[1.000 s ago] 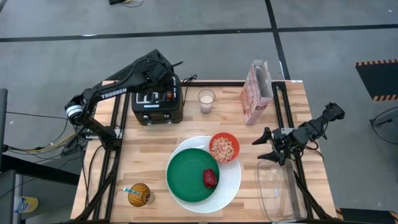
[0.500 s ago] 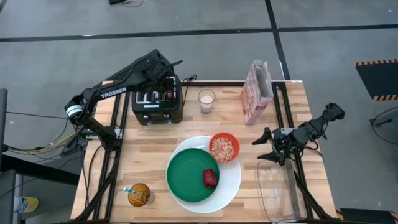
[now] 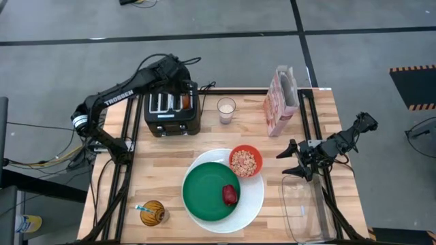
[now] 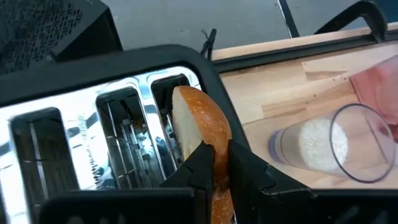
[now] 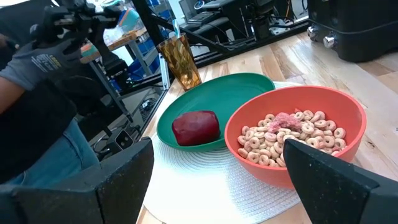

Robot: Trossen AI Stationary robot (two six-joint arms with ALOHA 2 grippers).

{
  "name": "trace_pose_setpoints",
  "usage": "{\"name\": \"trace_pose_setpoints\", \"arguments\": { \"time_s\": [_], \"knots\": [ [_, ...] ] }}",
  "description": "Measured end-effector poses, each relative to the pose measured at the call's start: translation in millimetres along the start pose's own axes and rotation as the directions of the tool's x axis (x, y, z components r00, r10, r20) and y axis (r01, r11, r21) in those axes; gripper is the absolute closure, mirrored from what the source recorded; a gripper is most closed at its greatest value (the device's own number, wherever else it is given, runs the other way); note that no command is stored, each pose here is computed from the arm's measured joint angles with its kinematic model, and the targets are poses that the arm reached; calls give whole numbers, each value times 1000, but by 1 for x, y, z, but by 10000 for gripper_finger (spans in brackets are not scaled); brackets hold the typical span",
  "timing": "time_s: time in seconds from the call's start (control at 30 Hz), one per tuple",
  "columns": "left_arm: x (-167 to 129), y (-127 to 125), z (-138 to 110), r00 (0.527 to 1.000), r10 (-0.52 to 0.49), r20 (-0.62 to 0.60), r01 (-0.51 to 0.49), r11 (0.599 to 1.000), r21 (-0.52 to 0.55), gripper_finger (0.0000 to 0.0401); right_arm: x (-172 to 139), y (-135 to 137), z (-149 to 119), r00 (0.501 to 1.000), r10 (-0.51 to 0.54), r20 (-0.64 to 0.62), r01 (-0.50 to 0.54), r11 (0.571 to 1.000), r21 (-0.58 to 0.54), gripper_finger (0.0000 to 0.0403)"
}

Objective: Arrange a breakfast setting
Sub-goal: Put the toasted bread into the plate

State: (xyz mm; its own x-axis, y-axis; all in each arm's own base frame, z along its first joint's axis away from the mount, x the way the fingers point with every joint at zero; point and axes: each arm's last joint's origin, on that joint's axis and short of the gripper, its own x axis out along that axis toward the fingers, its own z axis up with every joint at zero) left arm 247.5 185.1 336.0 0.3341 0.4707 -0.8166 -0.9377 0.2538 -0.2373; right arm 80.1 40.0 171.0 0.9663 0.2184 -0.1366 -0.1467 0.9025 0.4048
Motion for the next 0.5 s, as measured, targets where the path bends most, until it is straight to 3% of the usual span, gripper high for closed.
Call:
{"name": "trace_pose_setpoints", "arguments": {
  "time_s": [0.5],
  "knots": [
    [-42, -6, 13, 999, -36, -17, 38, 990, 135, 380, 0, 0, 0, 1000, 0, 0, 0, 1000, 0, 25]
  ]
}}
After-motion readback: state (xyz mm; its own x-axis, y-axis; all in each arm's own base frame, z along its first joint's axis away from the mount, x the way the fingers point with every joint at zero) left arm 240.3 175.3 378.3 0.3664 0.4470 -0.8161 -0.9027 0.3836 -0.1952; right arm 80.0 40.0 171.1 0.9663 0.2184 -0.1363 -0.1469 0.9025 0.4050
